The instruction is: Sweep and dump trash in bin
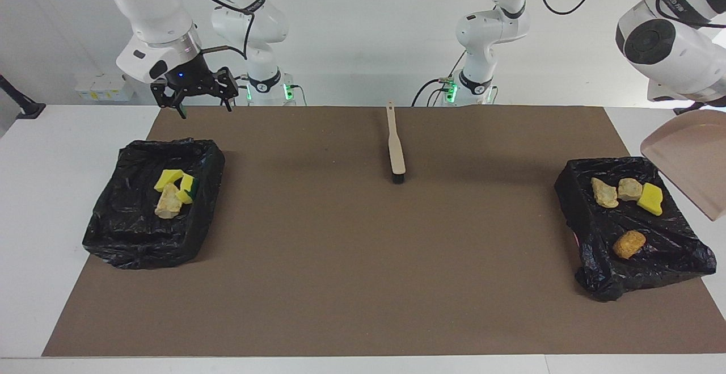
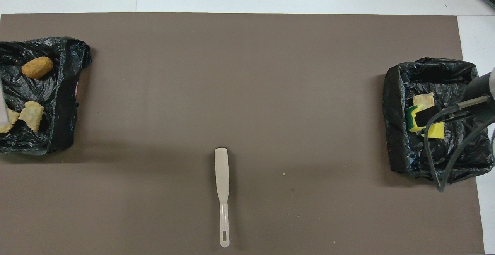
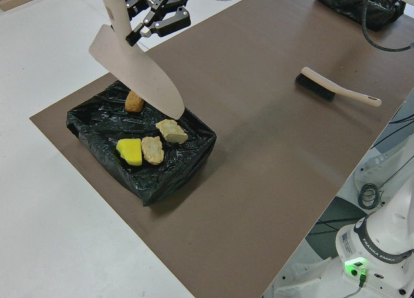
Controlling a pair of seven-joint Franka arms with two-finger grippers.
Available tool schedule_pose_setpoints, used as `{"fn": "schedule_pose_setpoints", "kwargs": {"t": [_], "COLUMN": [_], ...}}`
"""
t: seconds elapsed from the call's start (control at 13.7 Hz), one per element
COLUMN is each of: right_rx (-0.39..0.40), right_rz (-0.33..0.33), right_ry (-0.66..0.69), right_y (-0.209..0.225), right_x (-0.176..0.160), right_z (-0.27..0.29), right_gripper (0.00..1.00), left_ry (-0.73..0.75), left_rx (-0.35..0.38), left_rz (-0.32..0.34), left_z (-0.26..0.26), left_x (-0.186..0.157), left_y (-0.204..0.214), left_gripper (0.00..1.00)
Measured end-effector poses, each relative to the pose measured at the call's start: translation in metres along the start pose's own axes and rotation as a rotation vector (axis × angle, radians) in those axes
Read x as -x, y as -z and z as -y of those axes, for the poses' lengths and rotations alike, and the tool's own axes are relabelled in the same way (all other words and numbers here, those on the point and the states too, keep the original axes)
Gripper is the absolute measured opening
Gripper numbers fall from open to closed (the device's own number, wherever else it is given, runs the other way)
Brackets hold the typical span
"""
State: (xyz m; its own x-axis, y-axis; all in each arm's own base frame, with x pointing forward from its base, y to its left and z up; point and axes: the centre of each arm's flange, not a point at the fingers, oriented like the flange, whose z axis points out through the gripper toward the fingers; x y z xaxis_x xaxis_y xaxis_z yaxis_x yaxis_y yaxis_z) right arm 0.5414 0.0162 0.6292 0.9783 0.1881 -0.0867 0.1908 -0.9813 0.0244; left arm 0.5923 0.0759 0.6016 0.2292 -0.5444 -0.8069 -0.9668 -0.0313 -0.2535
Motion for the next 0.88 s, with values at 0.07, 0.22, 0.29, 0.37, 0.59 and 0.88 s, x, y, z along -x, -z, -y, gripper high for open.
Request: {"fn": "schedule_pose_setpoints", "kwargs": {"t": [0.07, 0.22, 0.29, 0.37, 0.59, 0.88], "right_rx": [-0.001, -0.003, -0.004, -0.005, -0.009, -0.013], "right_rz": [0.002, 0.006, 0.009, 0.011, 0.012, 0.017], "right_ry": [-0.015, -0.053, -0.065, -0.079, -0.137, -0.207], "right_y": [-0.001, -0.001, -0.002, -0.002, -0.002, -0.005], "right_x": [0.001, 0.003, 0.003, 0.004, 0.006, 0.006], "right_z": [-0.005, -0.013, -0.015, -0.018, -0.026, -0.021], "right_gripper": [1.0, 1.0, 1.0, 1.0, 1.0, 1.0], "left_ry": [0.04, 0.114, 0.16, 0.217, 0.325, 0.526], "left_rx": [0.007, 0.034, 0.059, 0.093, 0.179, 0.286], "left_rz": [-0.057, -0.17, -0.235, -0.3, -0.405, -0.51], "left_z": [-0.001, -0.004, -0.007, -0.01, -0.02, -0.034], "left_x": [-0.012, -0.034, -0.045, -0.056, -0.087, -0.14], "left_y": [0.009, 0.027, 0.035, 0.043, 0.057, 0.08], "left_gripper": [0.32, 0.32, 0.32, 0.32, 0.32, 0.32]}}
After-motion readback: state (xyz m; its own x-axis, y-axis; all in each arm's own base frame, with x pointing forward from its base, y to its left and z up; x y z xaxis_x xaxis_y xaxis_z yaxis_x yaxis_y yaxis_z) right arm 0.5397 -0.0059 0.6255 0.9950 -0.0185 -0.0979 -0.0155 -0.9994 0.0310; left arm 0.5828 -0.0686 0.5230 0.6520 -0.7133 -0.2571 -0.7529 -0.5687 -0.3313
